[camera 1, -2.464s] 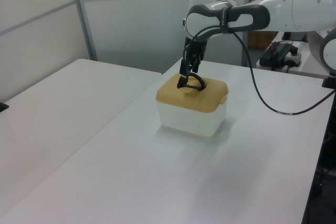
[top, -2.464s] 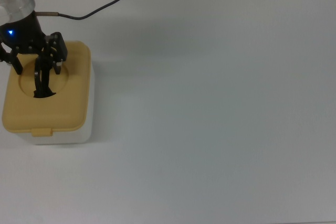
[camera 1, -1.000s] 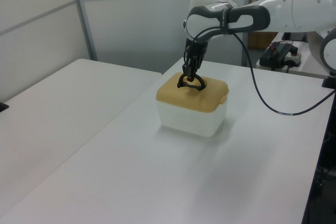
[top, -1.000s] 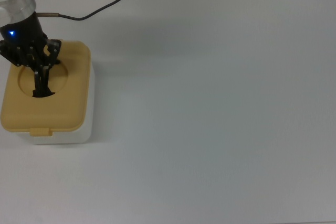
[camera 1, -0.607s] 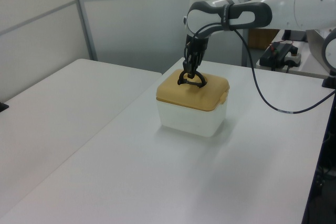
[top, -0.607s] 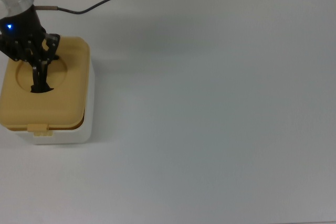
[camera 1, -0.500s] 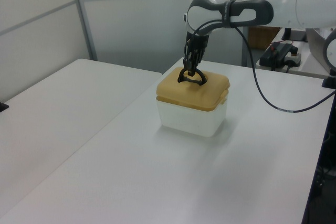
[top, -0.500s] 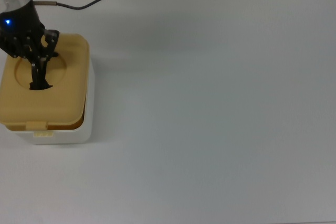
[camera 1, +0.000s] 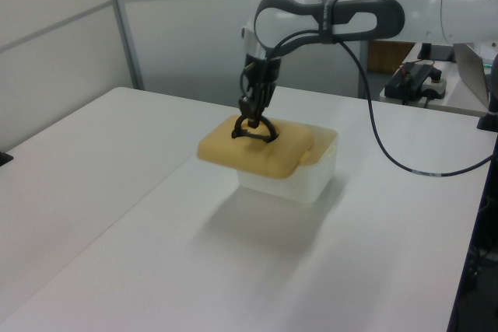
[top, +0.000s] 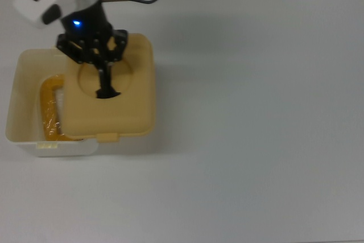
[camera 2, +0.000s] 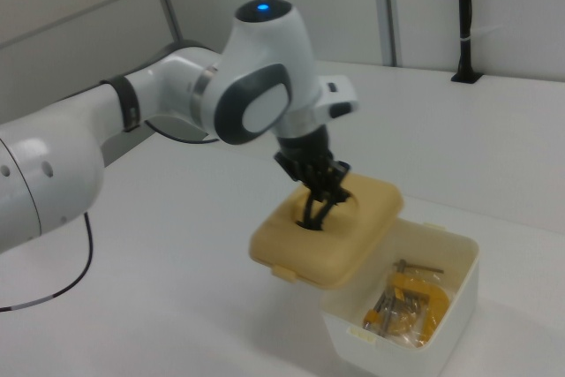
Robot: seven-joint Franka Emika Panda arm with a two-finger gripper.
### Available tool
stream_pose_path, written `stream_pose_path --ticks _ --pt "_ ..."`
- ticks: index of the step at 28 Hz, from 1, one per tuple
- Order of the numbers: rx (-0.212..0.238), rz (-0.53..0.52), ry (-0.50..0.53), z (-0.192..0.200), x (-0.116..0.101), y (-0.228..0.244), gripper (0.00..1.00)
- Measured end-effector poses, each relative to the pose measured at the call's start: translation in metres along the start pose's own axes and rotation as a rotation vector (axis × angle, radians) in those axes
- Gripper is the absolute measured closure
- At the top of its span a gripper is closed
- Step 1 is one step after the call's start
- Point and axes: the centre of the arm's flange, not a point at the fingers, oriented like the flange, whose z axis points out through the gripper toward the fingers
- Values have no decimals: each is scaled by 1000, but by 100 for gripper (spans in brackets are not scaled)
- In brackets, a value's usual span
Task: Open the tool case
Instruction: 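Lift the tan lid off the white case by its handle, then move the lid beside the case and lower it onto the table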
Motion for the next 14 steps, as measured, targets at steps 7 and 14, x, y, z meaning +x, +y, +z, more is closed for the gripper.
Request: stream_pose_path --ticks 7,14 --pt "-13 -18 -27 13 1 -53 91" --pt "-52 -47 -66 43 -6 -77 91"
